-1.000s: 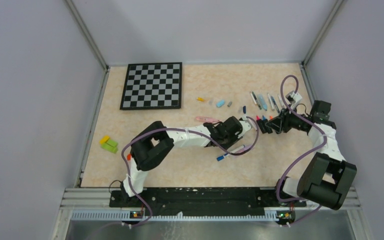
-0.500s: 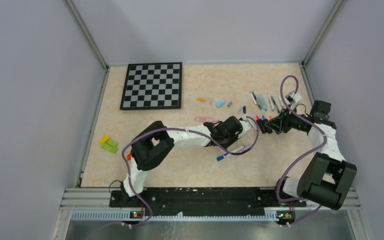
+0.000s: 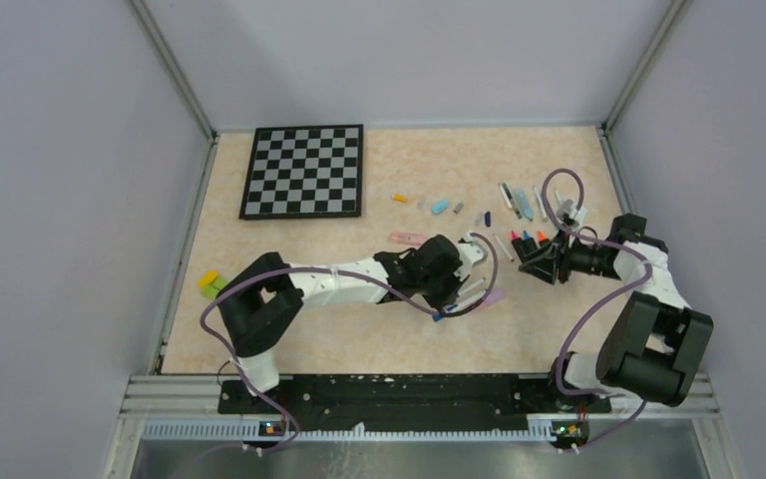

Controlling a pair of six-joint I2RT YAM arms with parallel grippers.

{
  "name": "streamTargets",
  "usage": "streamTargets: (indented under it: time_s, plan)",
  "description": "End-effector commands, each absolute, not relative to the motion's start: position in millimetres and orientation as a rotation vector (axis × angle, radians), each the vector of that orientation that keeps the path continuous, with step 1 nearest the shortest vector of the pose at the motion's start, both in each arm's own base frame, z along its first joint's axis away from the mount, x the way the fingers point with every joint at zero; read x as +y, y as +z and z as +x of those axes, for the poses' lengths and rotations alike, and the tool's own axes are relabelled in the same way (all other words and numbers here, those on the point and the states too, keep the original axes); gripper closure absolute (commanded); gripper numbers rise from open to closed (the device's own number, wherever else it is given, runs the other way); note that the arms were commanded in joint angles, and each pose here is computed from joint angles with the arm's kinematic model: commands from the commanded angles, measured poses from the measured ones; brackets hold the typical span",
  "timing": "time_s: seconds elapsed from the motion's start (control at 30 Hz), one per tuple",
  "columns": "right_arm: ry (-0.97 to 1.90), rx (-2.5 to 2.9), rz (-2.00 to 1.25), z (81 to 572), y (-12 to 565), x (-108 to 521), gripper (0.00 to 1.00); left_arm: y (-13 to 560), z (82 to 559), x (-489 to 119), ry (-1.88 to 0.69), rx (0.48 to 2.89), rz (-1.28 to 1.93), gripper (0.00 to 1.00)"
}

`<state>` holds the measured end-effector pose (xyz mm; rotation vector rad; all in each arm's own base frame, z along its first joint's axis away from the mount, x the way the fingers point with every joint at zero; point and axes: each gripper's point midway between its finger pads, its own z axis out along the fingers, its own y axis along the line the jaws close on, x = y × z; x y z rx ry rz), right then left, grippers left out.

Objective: Open the pen caps
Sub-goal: Pick up the pen from the center of the board.

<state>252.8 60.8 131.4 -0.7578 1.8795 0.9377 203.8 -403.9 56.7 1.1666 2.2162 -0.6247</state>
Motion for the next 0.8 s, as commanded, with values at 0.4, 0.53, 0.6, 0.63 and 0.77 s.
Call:
streamTargets:
  time_s: [0.4, 0.53, 0.6, 0.63, 0.77]
  plan:
    - [0.969, 1.378, -1.385, 196.9, 144.2, 116.7, 0.58, 127.5, 150.4, -410.7, -1.156, 2.075, 0.971, 1.00]
    - [0.942, 1.298, -1.474, 191.1, 149.3, 126.1, 0.55, 133.8, 144.6, -414.6, -1.228, 2.066, 0.972, 1.00]
    - [0.926, 1.270, -1.513, 188.8, 151.7, 128.7, 0.54, 135.5, 143.7, -416.3, -1.259, 2.077, 0.966, 1.00]
    - [0.908, 1.260, -1.532, 188.8, 153.3, 128.4, 0.53, 135.8, 143.7, -416.7, -1.271, 2.088, 0.955, 1.00]
    - [0.853, 1.243, -1.597, 190.9, 155.1, 124.4, 0.51, 141.9, 142.4, -420.0, -1.336, 2.100, 0.936, 1.00]
